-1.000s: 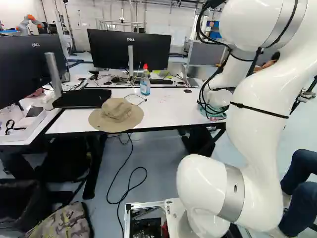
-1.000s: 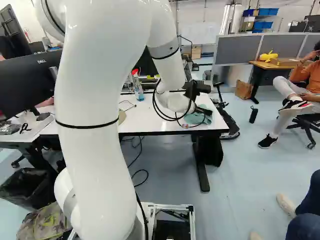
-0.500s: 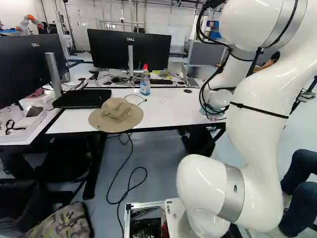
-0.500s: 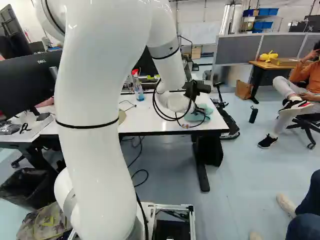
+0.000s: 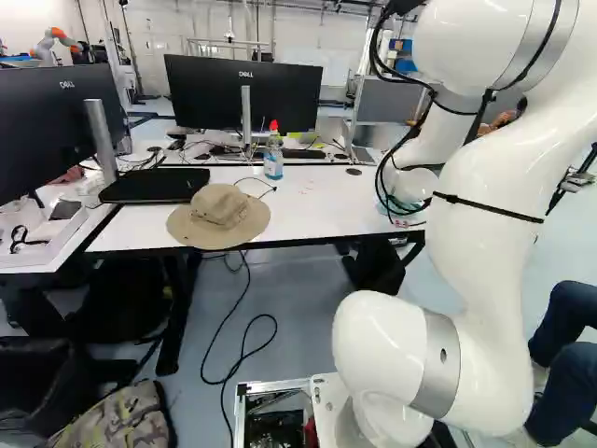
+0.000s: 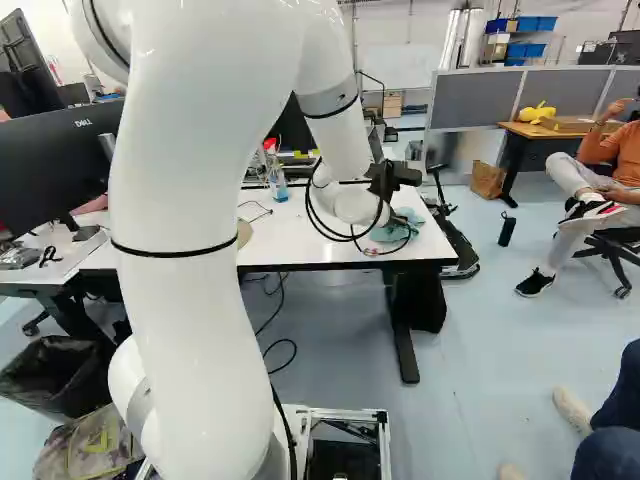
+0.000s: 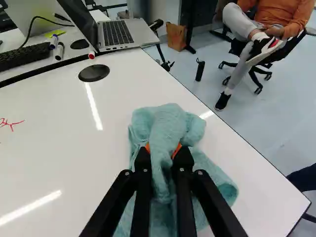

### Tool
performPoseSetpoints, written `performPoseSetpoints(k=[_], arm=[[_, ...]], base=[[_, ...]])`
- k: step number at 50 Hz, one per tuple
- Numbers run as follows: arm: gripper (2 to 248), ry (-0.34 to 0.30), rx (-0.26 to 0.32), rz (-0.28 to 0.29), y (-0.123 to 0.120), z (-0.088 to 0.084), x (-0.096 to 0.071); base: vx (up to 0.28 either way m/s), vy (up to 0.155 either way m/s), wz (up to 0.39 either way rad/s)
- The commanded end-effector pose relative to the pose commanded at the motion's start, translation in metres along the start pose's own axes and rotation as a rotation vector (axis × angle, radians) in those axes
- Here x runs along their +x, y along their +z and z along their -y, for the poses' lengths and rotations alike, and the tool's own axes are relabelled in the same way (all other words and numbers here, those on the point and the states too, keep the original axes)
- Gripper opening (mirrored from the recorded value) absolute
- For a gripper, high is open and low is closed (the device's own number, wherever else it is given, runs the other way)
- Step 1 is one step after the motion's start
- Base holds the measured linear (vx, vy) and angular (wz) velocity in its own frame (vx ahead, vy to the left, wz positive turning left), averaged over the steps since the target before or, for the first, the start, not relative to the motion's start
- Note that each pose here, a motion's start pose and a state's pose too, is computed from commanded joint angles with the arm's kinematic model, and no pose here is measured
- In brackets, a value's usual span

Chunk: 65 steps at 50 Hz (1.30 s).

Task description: Clean the table with the green towel

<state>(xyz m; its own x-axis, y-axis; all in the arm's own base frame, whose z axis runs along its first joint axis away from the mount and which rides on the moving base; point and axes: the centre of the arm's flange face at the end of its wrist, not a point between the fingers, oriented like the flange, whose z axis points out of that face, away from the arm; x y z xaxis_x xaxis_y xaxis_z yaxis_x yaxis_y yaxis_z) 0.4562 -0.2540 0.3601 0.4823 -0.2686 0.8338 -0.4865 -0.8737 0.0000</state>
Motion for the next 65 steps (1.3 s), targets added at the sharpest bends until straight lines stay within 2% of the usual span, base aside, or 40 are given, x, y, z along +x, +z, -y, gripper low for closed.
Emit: performPoseSetpoints(k=[28,65], arm=[[52,-0.021,0.034,-0.067,0.014,0.022,0.041],[52,-0.068,0.11,-0.063,0.023,0.077,0.084]], base=[[0.0,0.0,0.0],[0.0,0.0,0.0]])
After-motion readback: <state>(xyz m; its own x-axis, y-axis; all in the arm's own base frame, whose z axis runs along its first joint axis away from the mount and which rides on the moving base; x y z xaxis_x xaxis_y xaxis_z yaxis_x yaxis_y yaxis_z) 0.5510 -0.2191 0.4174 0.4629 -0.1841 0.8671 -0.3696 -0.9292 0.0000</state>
